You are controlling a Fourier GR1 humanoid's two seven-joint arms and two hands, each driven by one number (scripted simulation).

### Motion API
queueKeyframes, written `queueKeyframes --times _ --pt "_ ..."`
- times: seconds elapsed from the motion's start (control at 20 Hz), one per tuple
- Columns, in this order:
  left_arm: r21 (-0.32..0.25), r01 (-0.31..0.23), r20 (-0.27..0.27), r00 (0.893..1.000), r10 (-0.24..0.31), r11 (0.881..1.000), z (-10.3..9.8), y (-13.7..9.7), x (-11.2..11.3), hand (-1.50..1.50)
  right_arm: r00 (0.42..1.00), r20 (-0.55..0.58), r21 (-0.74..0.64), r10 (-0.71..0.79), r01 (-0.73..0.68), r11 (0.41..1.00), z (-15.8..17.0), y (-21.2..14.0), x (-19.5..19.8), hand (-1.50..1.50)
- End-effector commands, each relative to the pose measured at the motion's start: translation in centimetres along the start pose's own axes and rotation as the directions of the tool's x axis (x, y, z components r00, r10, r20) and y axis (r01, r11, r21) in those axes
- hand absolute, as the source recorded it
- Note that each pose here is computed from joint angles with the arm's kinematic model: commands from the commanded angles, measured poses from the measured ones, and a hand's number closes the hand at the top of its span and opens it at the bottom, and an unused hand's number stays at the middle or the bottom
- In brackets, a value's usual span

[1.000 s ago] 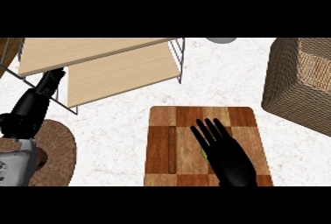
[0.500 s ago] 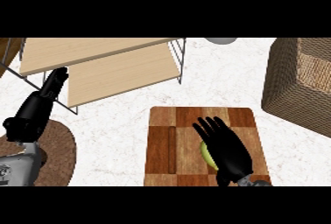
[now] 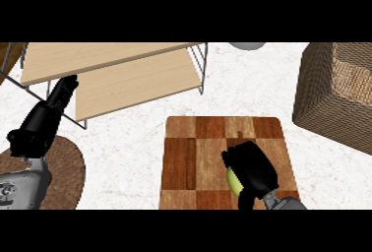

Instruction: Pick the lemon from the cutting board and place it in the basket

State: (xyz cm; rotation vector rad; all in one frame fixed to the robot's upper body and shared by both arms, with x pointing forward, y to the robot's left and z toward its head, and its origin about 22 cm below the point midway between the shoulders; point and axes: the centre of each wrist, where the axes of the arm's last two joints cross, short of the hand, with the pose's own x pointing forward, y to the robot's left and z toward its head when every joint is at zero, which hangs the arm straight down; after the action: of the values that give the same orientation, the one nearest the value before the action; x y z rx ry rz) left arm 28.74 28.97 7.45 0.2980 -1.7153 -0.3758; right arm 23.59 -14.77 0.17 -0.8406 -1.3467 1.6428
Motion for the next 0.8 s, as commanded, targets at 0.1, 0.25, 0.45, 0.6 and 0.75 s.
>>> queueKeyframes --times 0.1,0.25,0.45,0.6,0.75 --pt "0.017 -0.009 0.01 1.0 0.008 1.0 0.3 0.1 -0.2 0.0 0.967 -0.252 -0.011 -0.029 0.027 1.0 3.8 -0.5 -12.5 1.5" --pt "0.057 0.018 0.0 1.0 -0.018 0.998 0.8 1.5 -0.3 0.0 0.861 -0.507 0.076 -0.044 0.095 0.993 8.3 -0.4 -19.9 1.5" --pt "0.057 0.008 -0.006 1.0 -0.008 0.998 1.0 1.4 -0.7 0.0 0.742 -0.665 0.038 -0.089 0.153 0.988 13.6 -3.0 -27.6 1.5" --pt "0.049 -0.003 0.011 1.0 0.002 0.999 1.1 1.4 -0.1 0.0 0.669 -0.728 -0.05 -0.146 0.161 0.986 17.6 -5.4 -32.3 1.5" --pt "0.025 -0.01 0.026 1.0 0.009 1.0 0.6 0.5 0.2 0.0 0.63 -0.738 -0.219 -0.242 0.116 0.969 20.7 -8.8 -35.5 1.5"
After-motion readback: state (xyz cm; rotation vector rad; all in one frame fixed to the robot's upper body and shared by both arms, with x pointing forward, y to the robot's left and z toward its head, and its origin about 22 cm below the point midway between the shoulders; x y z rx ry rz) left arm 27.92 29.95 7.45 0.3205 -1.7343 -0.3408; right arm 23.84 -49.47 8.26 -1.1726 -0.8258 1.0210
